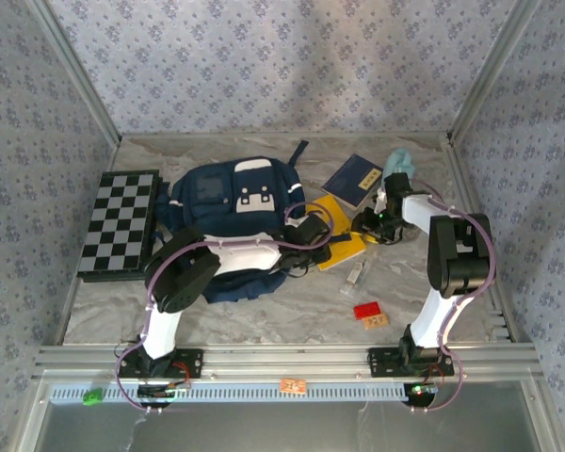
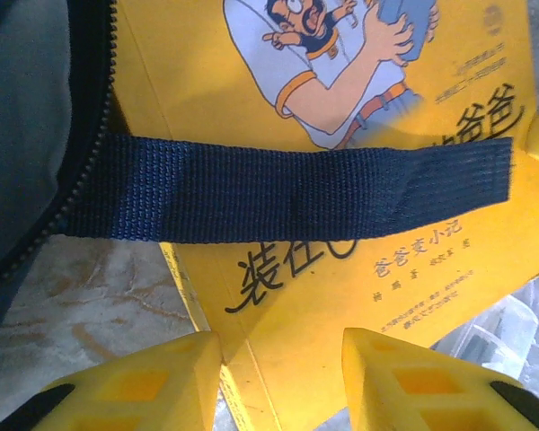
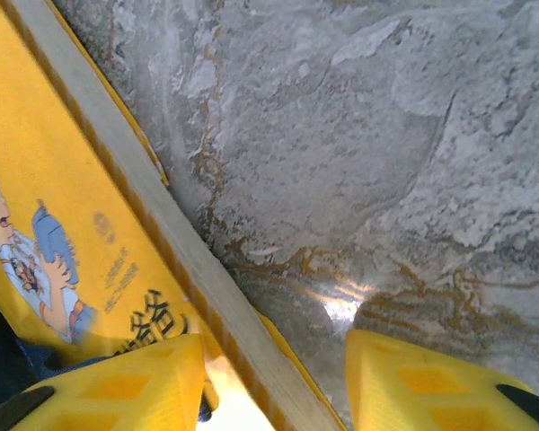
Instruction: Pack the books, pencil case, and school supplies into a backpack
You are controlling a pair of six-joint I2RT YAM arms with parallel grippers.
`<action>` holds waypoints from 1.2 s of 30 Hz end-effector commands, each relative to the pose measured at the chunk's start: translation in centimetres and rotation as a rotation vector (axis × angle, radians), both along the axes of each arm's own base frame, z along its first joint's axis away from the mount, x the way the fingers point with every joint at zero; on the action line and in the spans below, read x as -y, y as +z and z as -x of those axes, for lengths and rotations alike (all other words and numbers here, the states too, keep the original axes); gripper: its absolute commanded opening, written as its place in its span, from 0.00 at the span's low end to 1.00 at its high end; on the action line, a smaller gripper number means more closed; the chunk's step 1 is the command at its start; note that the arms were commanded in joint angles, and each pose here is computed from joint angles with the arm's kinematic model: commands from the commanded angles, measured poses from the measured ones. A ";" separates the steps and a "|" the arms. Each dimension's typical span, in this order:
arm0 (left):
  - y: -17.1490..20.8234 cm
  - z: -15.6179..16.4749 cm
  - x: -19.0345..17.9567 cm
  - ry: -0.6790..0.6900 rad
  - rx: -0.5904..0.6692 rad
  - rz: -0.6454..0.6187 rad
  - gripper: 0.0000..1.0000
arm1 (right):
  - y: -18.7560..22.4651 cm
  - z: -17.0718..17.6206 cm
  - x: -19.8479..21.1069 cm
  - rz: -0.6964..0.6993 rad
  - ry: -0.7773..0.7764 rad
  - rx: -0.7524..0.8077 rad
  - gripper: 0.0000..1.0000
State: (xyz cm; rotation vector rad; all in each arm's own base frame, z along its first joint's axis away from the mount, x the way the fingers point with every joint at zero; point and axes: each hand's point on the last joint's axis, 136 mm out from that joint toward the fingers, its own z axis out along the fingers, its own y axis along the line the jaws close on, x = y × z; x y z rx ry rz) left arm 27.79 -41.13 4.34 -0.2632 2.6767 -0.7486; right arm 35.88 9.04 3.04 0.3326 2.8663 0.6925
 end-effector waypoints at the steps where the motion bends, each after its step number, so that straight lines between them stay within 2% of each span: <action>1: -0.2 -1.0 0.8 0.021 -0.010 0.034 0.40 | -0.9 0.7 -0.8 -0.054 0.033 -0.027 0.48; 6: -1.1 -1.6 0.4 0.034 -0.010 0.024 0.40 | -0.6 1.7 -2.5 -0.119 0.055 -0.036 0.49; 19: -2.9 -1.3 -1.7 0.051 -0.037 -0.042 0.38 | 5.2 2.3 -4.3 -0.259 0.108 0.050 0.53; 23: -3.0 -1.3 -1.9 0.047 -0.034 -0.055 0.38 | 6.0 3.0 -4.7 -0.313 0.124 0.047 0.50; 29: -3.1 -1.2 -2.0 0.045 -0.038 -0.057 0.38 | 5.3 3.6 -4.3 -0.303 0.118 0.033 0.44; 36: -2.6 -1.3 -1.7 0.036 -0.029 -0.049 0.38 | 4.7 3.4 -3.1 -0.259 0.079 0.038 0.28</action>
